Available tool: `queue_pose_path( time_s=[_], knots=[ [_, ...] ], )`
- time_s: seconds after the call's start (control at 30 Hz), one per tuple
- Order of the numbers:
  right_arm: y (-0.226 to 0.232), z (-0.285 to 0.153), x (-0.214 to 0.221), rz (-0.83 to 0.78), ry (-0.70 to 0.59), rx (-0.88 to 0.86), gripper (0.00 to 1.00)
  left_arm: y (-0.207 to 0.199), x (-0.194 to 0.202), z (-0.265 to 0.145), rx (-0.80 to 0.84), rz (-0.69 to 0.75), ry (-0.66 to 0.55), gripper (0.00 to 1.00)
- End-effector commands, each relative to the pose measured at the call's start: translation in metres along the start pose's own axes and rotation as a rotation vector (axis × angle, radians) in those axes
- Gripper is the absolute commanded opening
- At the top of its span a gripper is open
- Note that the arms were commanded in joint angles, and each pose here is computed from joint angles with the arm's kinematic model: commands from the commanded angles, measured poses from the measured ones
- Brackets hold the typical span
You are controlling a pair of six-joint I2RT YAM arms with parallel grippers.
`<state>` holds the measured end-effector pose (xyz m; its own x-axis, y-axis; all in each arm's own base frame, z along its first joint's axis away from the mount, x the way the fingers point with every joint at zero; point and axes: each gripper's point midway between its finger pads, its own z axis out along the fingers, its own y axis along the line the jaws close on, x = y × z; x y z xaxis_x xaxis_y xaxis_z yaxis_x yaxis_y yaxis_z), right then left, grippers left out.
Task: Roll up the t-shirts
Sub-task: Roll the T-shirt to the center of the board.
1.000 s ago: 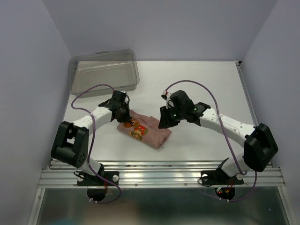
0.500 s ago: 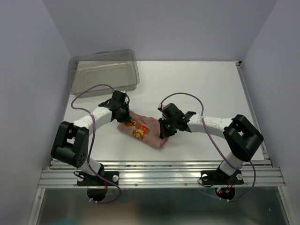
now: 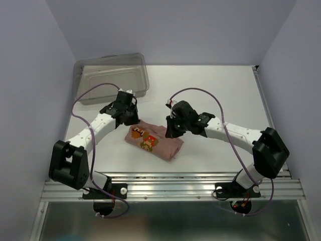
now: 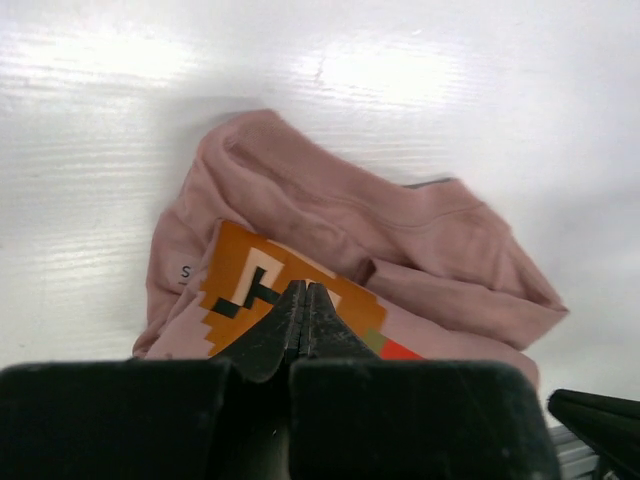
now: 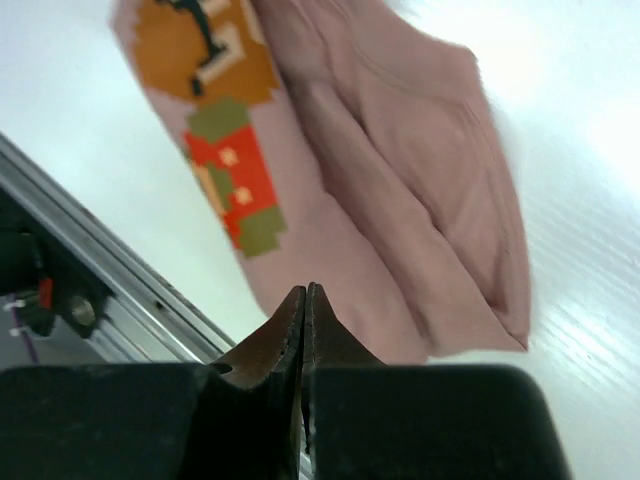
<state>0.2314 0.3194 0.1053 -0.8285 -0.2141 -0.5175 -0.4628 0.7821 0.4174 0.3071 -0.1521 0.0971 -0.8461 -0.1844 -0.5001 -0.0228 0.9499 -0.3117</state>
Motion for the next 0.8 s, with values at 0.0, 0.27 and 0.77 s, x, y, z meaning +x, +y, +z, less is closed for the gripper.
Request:
queue_pose_path(
  time_s=[0.0,0.27,0.77],
  knots=[
    [0.043,-0.009,-0.034,-0.022,-0.078,-0.126,0.01,-0.032,-0.013,-0.029,0.091,0.030,-0.054,0.00],
    [0.065,0.031,-0.018,0.014,-0.013,-0.231,0.01,-0.030,0.034,-0.009,0.137,-0.022,0.034,0.00],
    [-0.002,0.066,0.037,-0.004,0.078,-0.012,0.01,0.017,0.054,0.027,-0.081,-0.039,0.072,0.00]
  ],
)
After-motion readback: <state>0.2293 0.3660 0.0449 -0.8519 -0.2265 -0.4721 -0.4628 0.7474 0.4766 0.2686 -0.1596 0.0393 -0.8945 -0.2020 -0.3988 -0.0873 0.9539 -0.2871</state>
